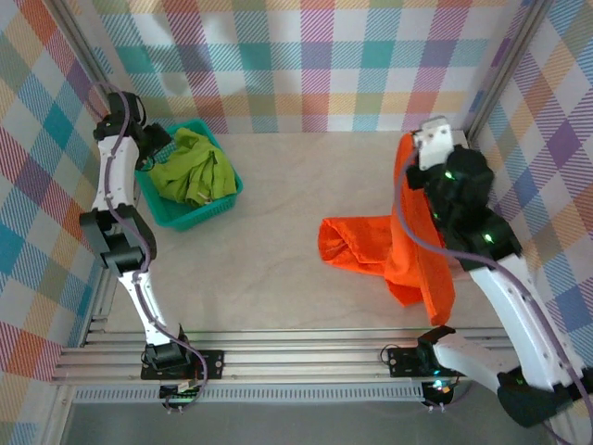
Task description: Fold and stack the shorts
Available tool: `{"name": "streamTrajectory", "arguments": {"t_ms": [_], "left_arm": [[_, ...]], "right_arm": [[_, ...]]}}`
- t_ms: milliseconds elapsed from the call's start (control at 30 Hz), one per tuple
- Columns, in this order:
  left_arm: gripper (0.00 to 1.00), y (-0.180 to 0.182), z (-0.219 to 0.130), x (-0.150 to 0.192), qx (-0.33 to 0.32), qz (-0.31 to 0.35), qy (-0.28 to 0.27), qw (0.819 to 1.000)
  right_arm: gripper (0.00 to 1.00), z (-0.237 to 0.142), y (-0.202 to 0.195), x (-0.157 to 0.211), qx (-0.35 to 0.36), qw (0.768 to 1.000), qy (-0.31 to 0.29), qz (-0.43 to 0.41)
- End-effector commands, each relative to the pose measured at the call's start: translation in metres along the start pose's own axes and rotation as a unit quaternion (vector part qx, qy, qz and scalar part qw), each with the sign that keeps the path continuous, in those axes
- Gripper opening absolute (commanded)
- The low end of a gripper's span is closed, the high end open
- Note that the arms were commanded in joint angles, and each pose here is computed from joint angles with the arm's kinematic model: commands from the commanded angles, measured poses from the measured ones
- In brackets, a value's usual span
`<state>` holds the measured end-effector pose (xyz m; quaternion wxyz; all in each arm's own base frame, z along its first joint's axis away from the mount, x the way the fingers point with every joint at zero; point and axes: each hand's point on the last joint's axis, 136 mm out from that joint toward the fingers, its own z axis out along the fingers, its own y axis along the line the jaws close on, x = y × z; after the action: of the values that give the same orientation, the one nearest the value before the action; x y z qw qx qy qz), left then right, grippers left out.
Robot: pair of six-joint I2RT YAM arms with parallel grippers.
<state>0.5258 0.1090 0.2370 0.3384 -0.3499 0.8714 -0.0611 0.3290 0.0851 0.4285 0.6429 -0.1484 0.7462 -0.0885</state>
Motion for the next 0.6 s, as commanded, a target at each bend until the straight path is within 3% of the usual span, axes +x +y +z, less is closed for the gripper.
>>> {"name": "streamTrajectory", "arguments": {"t_ms": [0, 100, 233, 400, 567], "left_arm": [[0.96, -0.054, -0.1, -0.016, 0.102, 0.032, -0.079, 0.991], [1.0, -0.089, -0.138, 0.024, 0.166, 0.058, -0.058, 0.983], [1.0, -0.136, -0.157, 0.102, 0.264, 0.065, 0.014, 0.962], [1.0, -0.169, -0.135, 0.177, 0.289, 0.072, 0.092, 0.95], [1.0, -0.192, -0.096, 0.214, 0.271, 0.092, 0.126, 0.95]], "right_arm": [[0.0, 0.022, 0.03, 0.005, -0.061, 0.997, 0.024, 0.047], [0.0, 0.038, 0.04, 0.0, -0.074, 0.994, 0.043, 0.072], [0.0, 0.046, 0.044, -0.02, -0.085, 0.99, 0.044, 0.107], [0.0, 0.042, 0.033, -0.025, -0.062, 0.987, 0.036, 0.144], [0.0, 0.029, 0.032, -0.015, -0.066, 0.981, 0.041, 0.18]]}}
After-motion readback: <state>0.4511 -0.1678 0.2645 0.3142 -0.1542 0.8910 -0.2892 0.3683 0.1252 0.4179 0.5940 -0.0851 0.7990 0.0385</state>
